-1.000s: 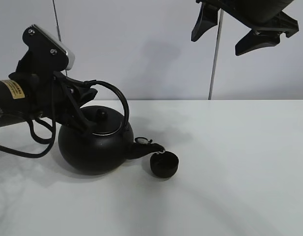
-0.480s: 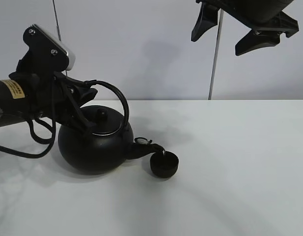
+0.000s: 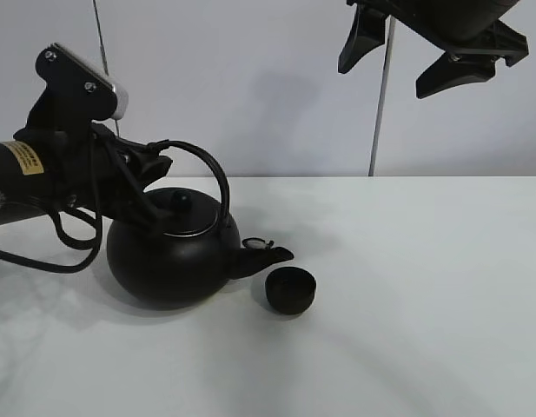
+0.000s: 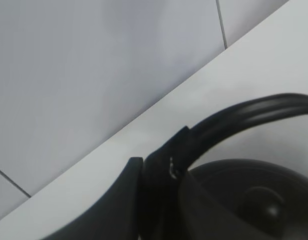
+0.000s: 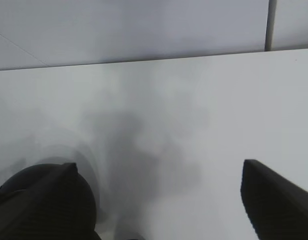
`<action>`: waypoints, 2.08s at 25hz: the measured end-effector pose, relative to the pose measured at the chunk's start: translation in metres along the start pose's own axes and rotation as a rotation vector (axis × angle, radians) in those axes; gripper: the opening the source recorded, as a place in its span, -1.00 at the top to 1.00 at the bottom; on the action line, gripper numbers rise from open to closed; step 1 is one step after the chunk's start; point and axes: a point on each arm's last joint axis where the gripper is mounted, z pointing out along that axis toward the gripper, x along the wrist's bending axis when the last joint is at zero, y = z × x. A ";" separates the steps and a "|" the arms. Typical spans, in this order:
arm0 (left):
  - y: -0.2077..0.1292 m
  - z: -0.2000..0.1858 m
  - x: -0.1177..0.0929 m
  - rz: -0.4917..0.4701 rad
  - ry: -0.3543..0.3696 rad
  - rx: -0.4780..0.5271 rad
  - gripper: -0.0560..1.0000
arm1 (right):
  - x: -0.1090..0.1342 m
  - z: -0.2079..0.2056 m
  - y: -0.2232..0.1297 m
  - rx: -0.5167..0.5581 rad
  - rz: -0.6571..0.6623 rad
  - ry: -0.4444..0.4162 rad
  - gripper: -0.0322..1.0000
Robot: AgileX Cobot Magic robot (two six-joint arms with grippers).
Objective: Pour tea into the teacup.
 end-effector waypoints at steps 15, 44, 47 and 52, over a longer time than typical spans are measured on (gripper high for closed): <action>-0.002 -0.031 0.022 -0.253 0.258 0.011 0.70 | 0.000 0.000 0.000 -0.001 0.001 0.000 -0.25; -0.038 -0.046 0.018 -0.332 0.250 0.109 0.70 | 0.000 0.000 0.000 -0.001 0.001 0.000 -0.25; -0.038 -0.046 0.018 -0.331 0.242 0.107 0.70 | 0.000 0.000 0.000 -0.001 0.001 0.000 -0.25; -0.038 -0.046 0.017 -0.330 0.238 0.107 0.70 | 0.000 0.000 0.000 -0.001 0.001 0.000 -0.25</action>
